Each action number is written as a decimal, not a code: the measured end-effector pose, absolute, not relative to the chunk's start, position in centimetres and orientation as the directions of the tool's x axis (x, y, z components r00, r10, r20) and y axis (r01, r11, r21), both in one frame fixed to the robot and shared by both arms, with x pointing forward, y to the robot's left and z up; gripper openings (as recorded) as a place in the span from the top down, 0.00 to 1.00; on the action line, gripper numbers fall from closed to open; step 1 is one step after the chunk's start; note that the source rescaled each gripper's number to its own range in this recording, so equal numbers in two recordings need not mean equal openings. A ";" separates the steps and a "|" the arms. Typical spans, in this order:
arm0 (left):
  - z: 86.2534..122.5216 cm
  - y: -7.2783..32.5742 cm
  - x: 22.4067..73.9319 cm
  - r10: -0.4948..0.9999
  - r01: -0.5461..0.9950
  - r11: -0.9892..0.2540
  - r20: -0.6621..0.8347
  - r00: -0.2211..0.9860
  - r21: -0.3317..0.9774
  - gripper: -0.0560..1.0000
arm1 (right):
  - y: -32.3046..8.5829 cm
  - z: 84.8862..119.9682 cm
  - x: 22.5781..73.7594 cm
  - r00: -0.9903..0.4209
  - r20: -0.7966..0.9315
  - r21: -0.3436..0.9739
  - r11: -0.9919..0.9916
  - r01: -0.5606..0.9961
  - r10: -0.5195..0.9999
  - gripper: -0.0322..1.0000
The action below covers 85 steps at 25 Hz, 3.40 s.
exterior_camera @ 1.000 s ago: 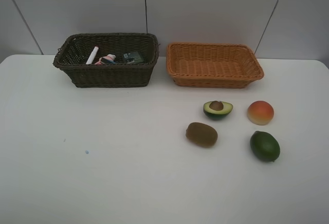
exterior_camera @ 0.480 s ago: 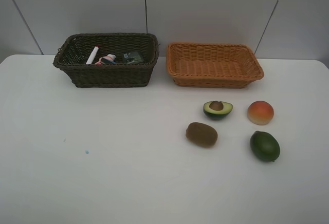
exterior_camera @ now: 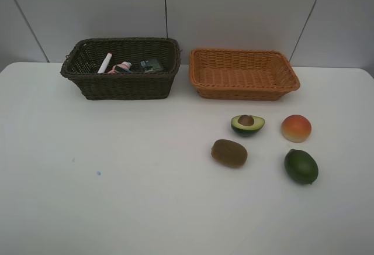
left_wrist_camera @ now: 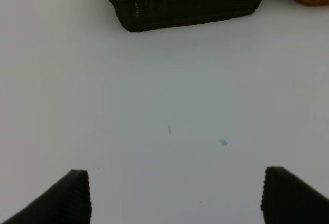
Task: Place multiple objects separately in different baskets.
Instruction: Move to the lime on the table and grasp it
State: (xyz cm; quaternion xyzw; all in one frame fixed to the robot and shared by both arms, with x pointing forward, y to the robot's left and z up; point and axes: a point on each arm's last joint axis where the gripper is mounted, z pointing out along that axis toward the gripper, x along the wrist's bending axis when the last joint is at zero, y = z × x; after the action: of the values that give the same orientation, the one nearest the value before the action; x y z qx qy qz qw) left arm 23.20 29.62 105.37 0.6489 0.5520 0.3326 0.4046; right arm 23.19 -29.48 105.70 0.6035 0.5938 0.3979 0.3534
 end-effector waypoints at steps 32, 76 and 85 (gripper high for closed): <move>105.4 29.6 23.2 0.985 0.445 -0.065 -0.013 0.170 0.893 0.19 | -28.6 101.9 41.8 0.014 0.136 0.240 -0.046 0.970 0.991 0.00; 105.4 29.6 23.2 0.985 0.445 -0.065 -0.013 0.171 0.893 0.19 | -23.8 88.7 48.4 -0.232 -0.014 0.021 0.232 0.973 0.973 0.00; 105.4 29.6 23.2 0.985 0.445 -0.065 -0.013 0.171 0.893 0.19 | -23.8 87.8 48.6 -0.238 -0.018 -0.012 0.238 0.971 0.971 0.82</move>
State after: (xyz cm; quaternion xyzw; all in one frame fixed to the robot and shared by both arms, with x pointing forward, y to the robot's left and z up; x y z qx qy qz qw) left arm 23.21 29.61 105.39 0.6490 0.5508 0.3335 0.4052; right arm 48.62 -23.77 87.76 0.6172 0.7868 -0.0103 0.0035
